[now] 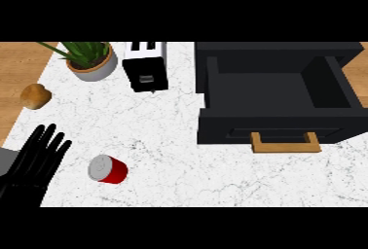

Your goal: Pick up the can, place it into the drawer and close the drawer

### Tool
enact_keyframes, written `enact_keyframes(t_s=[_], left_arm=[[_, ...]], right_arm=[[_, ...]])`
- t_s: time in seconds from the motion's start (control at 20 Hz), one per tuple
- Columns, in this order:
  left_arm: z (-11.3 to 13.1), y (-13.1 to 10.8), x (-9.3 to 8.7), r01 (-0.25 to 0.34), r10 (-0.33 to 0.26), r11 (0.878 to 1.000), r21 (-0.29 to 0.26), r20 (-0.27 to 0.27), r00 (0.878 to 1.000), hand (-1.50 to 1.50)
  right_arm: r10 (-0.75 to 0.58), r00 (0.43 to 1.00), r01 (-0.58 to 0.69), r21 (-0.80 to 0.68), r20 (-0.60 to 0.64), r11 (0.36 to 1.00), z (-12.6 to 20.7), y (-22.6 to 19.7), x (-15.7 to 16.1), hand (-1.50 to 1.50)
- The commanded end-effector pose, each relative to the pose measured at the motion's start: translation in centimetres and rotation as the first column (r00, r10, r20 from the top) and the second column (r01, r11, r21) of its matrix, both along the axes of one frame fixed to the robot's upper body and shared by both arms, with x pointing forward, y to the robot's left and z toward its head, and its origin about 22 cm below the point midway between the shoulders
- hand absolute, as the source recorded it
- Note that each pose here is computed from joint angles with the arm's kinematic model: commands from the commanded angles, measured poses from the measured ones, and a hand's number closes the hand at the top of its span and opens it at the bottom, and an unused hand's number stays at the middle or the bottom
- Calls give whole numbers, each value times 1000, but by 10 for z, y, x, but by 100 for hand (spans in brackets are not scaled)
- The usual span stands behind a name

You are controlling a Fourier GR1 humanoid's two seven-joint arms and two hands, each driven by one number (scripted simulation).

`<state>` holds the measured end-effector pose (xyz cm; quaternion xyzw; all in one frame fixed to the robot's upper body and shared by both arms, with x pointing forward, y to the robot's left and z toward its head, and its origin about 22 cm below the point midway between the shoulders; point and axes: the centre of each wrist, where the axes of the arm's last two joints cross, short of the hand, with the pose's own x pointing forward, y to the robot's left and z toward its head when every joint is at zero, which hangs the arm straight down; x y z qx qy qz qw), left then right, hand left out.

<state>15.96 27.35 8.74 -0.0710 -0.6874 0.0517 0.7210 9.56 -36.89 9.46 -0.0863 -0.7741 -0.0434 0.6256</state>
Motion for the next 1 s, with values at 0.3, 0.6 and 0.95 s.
enact_keyframes(t_s=[0.3,0.6,0.95], left_arm=[[-40,-9,17,-46,46,999,26,-31,998,-150],[-77,-10,37,-83,85,995,57,-48,995,-150],[-137,11,5,-138,142,988,73,-51,989,-150]], right_arm=[[-14,1000,14,0,-4,1000,-15,-7,-5,-150],[-11,1000,11,-10,-10,1000,1,-12,-12,-150],[8,1000,-8,0,6,1000,1,-18,-14,-150]])
